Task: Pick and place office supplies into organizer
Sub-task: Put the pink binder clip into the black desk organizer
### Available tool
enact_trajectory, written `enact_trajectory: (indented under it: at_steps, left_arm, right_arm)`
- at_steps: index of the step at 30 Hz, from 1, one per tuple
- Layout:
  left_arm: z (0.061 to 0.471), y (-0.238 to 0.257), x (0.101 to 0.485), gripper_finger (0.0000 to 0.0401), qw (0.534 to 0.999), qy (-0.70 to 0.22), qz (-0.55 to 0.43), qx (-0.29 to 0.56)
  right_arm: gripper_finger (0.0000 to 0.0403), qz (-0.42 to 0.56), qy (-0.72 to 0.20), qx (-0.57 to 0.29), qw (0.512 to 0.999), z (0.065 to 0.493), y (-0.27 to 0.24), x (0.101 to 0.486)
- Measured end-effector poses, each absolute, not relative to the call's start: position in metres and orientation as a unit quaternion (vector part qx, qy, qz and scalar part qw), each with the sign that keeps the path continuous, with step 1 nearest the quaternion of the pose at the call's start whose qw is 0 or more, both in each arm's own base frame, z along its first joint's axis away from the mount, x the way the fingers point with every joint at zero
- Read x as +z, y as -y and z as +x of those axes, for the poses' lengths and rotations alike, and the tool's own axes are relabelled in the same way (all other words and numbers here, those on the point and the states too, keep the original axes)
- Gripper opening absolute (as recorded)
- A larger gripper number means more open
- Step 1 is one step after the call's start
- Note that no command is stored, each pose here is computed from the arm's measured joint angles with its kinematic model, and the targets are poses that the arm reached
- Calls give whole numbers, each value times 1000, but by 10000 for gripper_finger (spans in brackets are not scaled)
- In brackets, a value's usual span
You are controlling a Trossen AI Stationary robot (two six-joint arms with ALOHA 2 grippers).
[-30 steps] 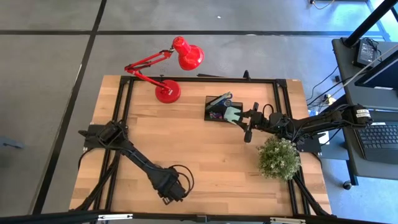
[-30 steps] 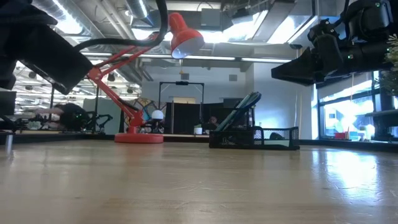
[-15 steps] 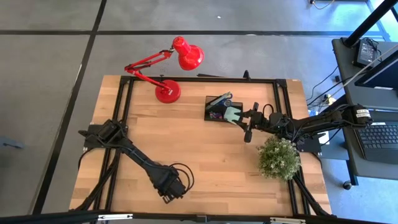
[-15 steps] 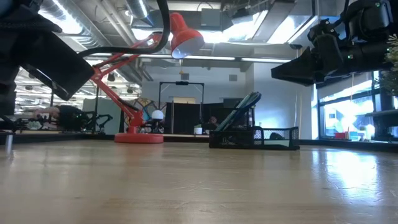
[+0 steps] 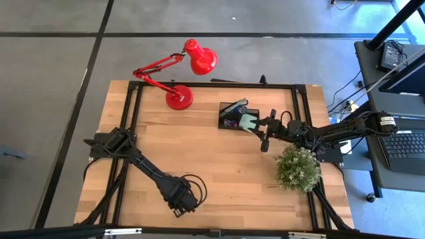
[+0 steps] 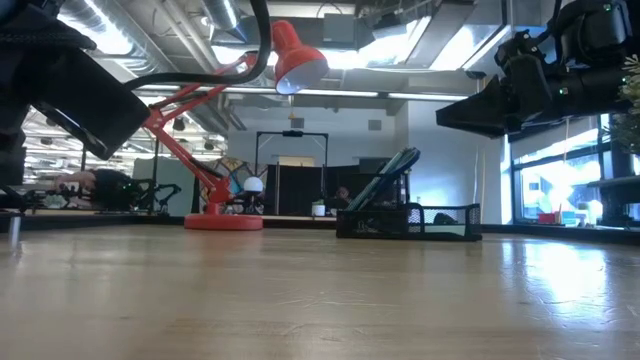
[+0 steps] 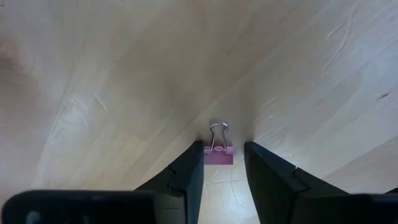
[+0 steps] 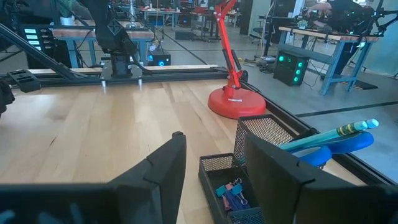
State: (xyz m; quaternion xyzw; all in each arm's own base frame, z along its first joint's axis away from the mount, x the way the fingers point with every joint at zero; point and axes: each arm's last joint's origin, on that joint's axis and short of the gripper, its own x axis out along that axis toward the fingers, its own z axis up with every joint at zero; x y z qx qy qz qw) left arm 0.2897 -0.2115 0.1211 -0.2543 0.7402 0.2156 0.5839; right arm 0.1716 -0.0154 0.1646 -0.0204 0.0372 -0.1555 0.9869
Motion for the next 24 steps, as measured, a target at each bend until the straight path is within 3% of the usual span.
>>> enact_trajectory:
  at_steps: [24]
  left_arm:
    - [289,211,121,59,593,-747,-230,193]
  right_arm:
    - [166,-21,-37,-156,987,172,15,165]
